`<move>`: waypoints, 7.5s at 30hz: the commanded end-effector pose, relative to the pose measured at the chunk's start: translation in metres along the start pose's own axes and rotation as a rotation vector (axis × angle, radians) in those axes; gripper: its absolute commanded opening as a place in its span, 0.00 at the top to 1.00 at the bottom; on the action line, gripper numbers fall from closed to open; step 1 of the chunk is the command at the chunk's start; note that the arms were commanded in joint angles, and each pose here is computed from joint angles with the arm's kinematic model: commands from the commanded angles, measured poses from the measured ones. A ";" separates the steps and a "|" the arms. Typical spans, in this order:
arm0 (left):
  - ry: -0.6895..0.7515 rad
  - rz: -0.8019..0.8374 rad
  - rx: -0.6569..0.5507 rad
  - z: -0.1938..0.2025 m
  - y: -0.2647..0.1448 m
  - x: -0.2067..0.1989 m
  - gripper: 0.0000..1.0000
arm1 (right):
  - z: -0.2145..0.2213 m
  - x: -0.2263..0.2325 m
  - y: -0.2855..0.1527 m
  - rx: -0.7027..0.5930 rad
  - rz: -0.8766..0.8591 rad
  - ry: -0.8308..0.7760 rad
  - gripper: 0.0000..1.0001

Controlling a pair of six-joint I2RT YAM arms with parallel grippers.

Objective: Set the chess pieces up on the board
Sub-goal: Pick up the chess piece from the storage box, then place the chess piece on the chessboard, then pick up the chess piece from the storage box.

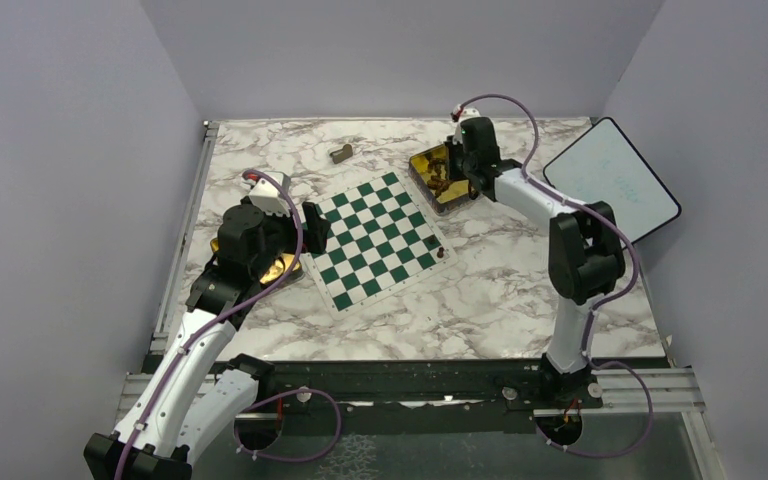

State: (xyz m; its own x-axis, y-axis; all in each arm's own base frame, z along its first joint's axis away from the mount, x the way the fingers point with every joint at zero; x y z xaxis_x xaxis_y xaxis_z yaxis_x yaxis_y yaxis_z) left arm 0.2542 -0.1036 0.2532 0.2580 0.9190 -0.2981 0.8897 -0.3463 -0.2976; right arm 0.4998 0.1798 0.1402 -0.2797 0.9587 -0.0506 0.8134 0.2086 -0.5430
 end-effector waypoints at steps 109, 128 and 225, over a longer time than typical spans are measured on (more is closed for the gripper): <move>0.005 0.023 -0.028 -0.004 -0.006 -0.004 0.01 | 0.030 0.129 -0.098 -0.102 -0.099 -0.109 0.59; 0.010 0.019 -0.026 -0.003 -0.005 -0.003 0.01 | -0.026 0.023 -0.001 -0.093 0.039 -0.009 0.67; 0.011 0.022 -0.018 -0.001 -0.004 -0.004 0.01 | -0.042 -0.014 0.058 -0.094 0.098 -0.109 0.85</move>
State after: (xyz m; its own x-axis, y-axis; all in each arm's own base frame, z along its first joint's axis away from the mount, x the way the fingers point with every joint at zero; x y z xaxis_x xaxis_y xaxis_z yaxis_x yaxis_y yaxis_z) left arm 0.2508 -0.1043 0.2573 0.2694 0.9155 -0.2989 0.8920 -0.3542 -0.2808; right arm 0.5771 0.1946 0.1055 -0.2561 0.9491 -0.1832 0.8541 0.1335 -0.5027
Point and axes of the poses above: each gripper's point midway between its finger pads, its own y axis out along the fingers, its own x axis along the line the jaws close on, z = x × y, the point moved 3 cm from there along -y, back along the fingers, and after that the axes turned 5 degrees about -y, right-handed, at the moved point
